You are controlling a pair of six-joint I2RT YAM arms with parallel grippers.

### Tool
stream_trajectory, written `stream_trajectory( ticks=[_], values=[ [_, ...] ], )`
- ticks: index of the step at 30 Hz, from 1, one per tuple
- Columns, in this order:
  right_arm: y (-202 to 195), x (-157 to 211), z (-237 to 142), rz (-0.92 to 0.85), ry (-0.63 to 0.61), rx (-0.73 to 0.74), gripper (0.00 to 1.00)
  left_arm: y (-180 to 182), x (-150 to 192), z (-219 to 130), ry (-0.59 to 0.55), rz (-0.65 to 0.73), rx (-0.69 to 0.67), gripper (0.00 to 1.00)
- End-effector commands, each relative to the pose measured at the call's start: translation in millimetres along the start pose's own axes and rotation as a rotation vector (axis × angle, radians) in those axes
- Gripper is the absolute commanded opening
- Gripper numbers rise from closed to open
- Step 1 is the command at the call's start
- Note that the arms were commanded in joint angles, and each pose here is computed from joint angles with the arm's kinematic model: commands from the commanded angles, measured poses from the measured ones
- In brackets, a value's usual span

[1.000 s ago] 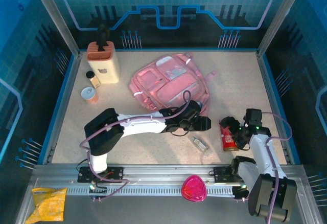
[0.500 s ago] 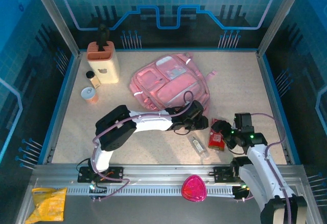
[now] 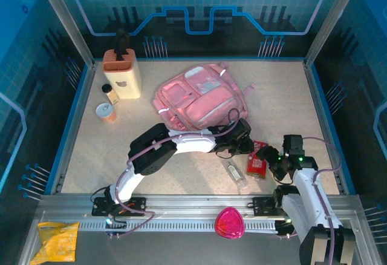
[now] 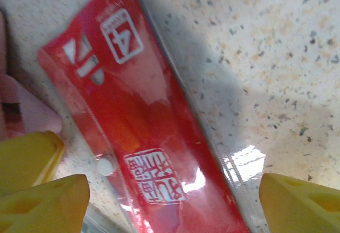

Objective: Pack the student bag

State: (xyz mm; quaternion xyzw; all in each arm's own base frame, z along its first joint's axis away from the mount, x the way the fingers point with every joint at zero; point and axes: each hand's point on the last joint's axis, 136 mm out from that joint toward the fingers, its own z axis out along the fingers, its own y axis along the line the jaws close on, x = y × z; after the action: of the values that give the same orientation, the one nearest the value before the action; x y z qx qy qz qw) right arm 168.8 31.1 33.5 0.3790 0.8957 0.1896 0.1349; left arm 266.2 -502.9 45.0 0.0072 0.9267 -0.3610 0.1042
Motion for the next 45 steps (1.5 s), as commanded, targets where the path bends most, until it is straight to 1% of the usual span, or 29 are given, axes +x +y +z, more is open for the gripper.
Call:
stream_trajectory(
  ticks=[1, 5, 10, 20, 24, 26, 29, 31, 35, 38, 43, 45],
  values=[
    [-2.2, 10.0, 7.0, -0.015, 0.044, -0.013, 0.84, 2.0, 4.6, 10.2, 0.036, -0.01, -0.015, 0.18],
    [2.8, 14.0, 7.3, -0.036, 0.064, -0.04, 0.84, 8.9, 8.8, 21.9, 0.07, -0.057, -0.009, 0.14],
    [10.6, 21.1, 8.7, -0.059, 0.102, -0.084, 0.82, 24.6, 5.2, 26.0, 0.047, -0.072, -0.056, 0.08],
    [27.1, 21.8, 3.0, -0.126, 0.114, -0.158, 0.79, 40.5, 5.0, 34.2, 0.06, -0.103, -0.079, 0.02],
    [36.7, 22.9, 0.8, -0.153, 0.127, -0.204, 0.75, 46.1, 5.7, 32.6, 0.055, -0.112, -0.091, 0.0],
    [38.8, 22.8, -0.8, -0.159, 0.126, -0.216, 0.7, 45.6, 5.2, 31.5, 0.051, -0.118, -0.078, 0.0],
    [39.3, 22.3, -3.6, -0.167, 0.113, -0.222, 0.61, 44.5, 5.2, 30.3, 0.048, -0.118, -0.072, 0.0],
    [36.6, 20.6, -4.7, -0.171, 0.096, -0.208, 0.52, 44.0, 5.0, 29.5, 0.049, -0.118, -0.071, 0.0],
    [38.3, 21.2, -4.7, -0.174, 0.094, -0.224, 0.37, 38.4, 3.5, 28.7, 0.047, -0.114, -0.053, 0.0],
    [38.2, 20.9, -4.3, -0.17, 0.094, -0.227, 0.24, 34.8, 1.1, 27.4, 0.042, -0.097, -0.05, 0.0],
    [41.8, 19.1, -5.3, -0.155, 0.091, -0.248, 0.1, 26.8, -3.5, 22.9, 0.033, -0.079, -0.037, 0.01],
    [45.4, 18.0, -7.6, -0.159, 0.085, -0.264, 0.05, 17.7, -7.1, 18.0, 0.03, -0.061, -0.016, 0.03]
  ],
)
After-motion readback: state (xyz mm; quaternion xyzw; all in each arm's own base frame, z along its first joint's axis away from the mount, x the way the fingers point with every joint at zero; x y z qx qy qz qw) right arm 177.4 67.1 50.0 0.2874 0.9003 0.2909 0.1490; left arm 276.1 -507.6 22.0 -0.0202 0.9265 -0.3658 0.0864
